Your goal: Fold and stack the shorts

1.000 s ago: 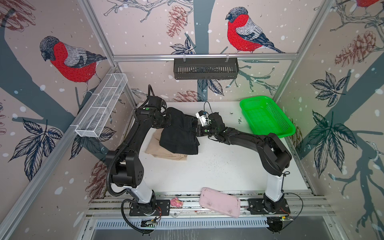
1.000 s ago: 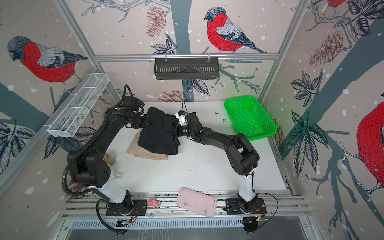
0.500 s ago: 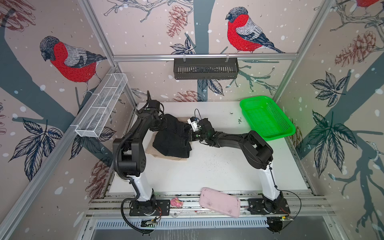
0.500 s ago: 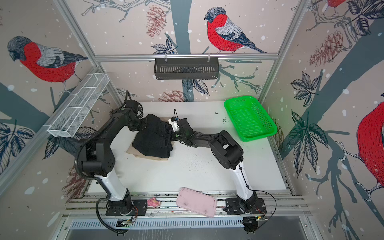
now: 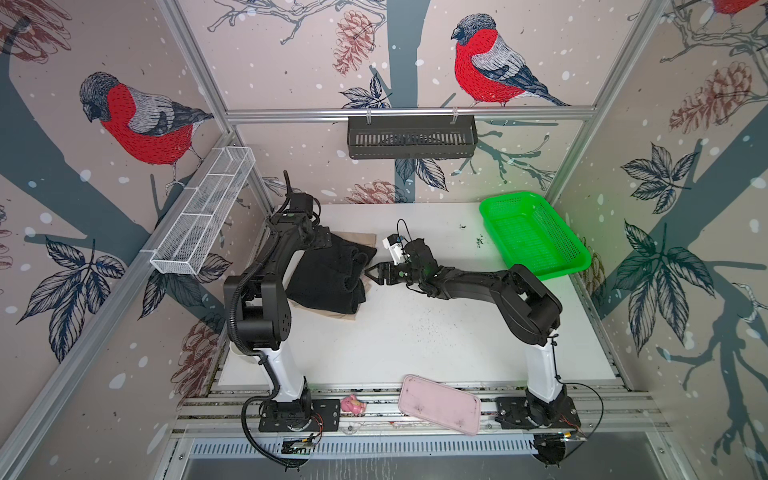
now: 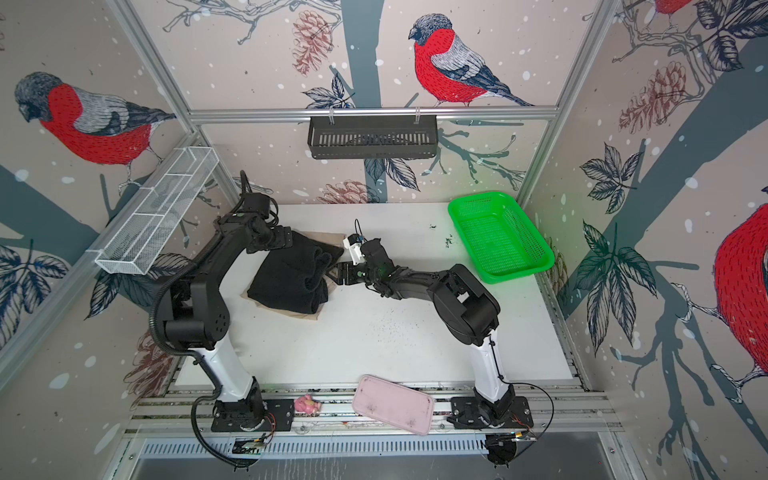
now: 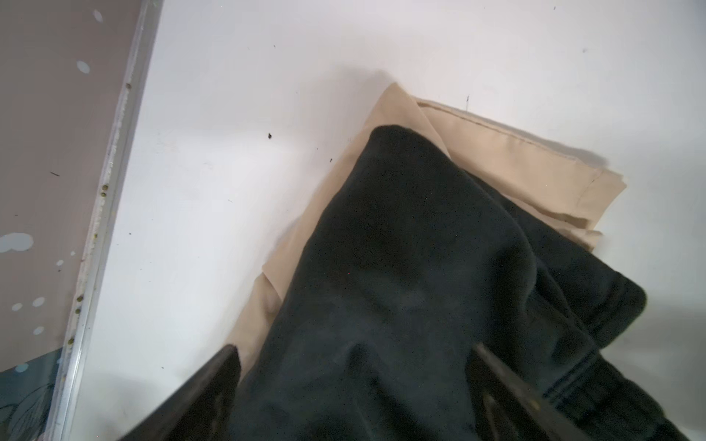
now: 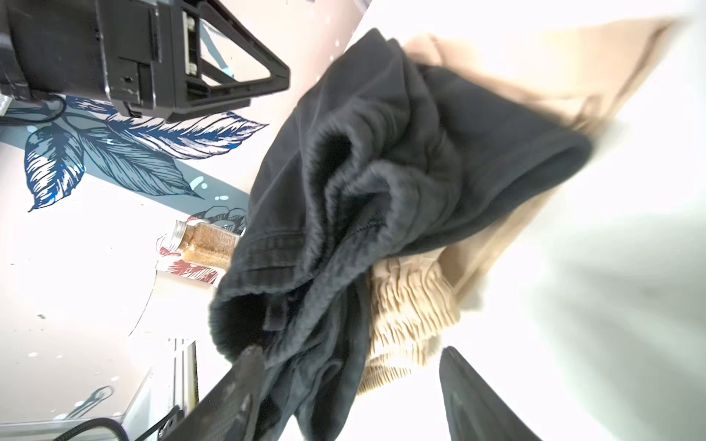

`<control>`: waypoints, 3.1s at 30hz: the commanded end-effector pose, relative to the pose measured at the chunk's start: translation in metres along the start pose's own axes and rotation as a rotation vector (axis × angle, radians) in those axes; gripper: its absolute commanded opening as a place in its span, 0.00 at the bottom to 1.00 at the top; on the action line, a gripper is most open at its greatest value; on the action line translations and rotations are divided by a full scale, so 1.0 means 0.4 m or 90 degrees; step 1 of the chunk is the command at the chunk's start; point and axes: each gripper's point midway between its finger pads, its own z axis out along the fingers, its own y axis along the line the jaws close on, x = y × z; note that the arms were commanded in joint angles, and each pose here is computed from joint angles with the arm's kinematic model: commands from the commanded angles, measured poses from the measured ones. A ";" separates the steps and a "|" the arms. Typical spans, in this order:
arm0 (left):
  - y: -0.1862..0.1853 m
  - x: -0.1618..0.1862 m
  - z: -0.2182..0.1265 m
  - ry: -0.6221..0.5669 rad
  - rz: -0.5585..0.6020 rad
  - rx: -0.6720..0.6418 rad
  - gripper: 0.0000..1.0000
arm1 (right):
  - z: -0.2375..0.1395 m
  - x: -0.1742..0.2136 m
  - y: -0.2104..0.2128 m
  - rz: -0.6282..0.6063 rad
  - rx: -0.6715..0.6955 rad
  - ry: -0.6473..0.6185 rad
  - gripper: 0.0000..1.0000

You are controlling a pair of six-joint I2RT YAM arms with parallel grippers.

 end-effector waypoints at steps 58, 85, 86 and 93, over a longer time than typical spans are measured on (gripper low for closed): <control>-0.169 0.336 -0.136 -0.051 -0.070 0.235 0.98 | 0.102 -0.228 0.075 -0.179 -0.052 -0.070 0.51; -0.114 0.514 0.046 0.120 0.075 -0.085 0.97 | -0.453 -0.085 -0.103 -0.112 0.160 -0.164 0.69; -0.103 0.510 0.053 0.110 0.074 -0.103 0.97 | -0.460 -0.081 -0.105 -0.109 0.164 -0.168 0.69; -0.067 0.446 0.110 0.078 0.068 -0.134 0.97 | -0.482 -0.075 -0.096 -0.104 0.179 -0.170 0.69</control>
